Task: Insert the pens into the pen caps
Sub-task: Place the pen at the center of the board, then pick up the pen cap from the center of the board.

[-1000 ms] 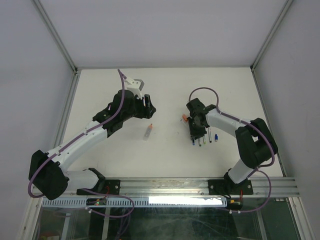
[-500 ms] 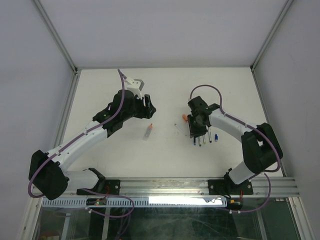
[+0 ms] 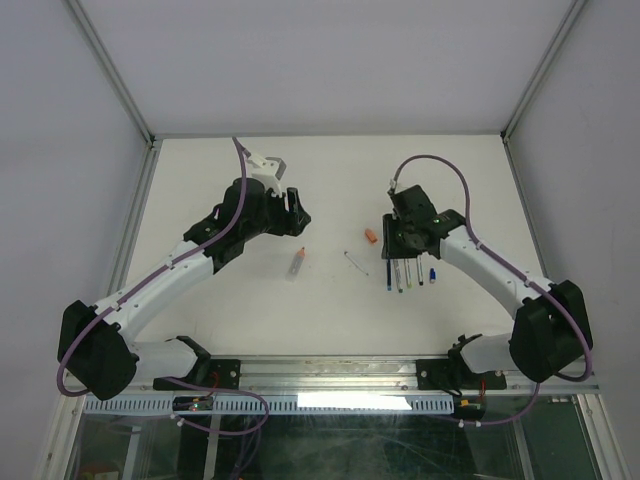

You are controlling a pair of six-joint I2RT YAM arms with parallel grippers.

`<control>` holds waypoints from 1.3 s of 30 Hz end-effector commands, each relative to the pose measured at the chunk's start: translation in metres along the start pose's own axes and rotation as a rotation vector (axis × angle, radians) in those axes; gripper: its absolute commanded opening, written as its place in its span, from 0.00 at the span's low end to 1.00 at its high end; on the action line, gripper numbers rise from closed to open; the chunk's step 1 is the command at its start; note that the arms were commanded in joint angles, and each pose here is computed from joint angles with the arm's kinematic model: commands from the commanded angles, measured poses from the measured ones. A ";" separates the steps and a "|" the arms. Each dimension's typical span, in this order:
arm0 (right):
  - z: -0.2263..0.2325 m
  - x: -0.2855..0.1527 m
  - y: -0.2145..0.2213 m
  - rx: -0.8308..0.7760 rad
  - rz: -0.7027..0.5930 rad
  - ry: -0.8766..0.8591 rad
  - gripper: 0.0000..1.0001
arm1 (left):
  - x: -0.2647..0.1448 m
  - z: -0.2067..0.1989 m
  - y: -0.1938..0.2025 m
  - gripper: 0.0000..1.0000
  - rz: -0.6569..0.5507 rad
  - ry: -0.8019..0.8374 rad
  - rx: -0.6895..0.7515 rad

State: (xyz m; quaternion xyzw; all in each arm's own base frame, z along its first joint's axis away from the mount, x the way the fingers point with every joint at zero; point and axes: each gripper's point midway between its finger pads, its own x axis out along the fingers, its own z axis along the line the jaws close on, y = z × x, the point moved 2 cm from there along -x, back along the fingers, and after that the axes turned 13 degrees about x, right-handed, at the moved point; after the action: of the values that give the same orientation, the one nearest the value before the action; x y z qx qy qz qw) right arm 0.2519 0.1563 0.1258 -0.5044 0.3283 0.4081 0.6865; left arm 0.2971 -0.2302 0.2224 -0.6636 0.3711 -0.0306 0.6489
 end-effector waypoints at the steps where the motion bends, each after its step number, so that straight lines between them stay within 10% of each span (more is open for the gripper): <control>1: -0.005 0.001 -0.006 0.032 -0.045 0.011 0.33 | -0.001 -0.001 -0.012 0.59 -0.043 0.025 0.015; 19: -0.116 0.006 -0.005 0.502 -0.153 0.340 0.41 | 0.002 -0.002 -0.011 0.59 -0.027 0.035 0.032; 39: -0.137 0.043 0.020 0.517 -0.003 0.383 0.26 | 0.004 -0.004 -0.009 0.58 -0.017 0.048 0.030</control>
State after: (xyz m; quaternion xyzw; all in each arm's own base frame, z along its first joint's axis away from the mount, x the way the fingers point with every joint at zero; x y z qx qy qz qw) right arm 0.2375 0.0364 0.0400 -0.3814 0.5589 0.2073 0.7065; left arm 0.2958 -0.2351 0.2133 -0.6514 0.3914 -0.0340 0.6492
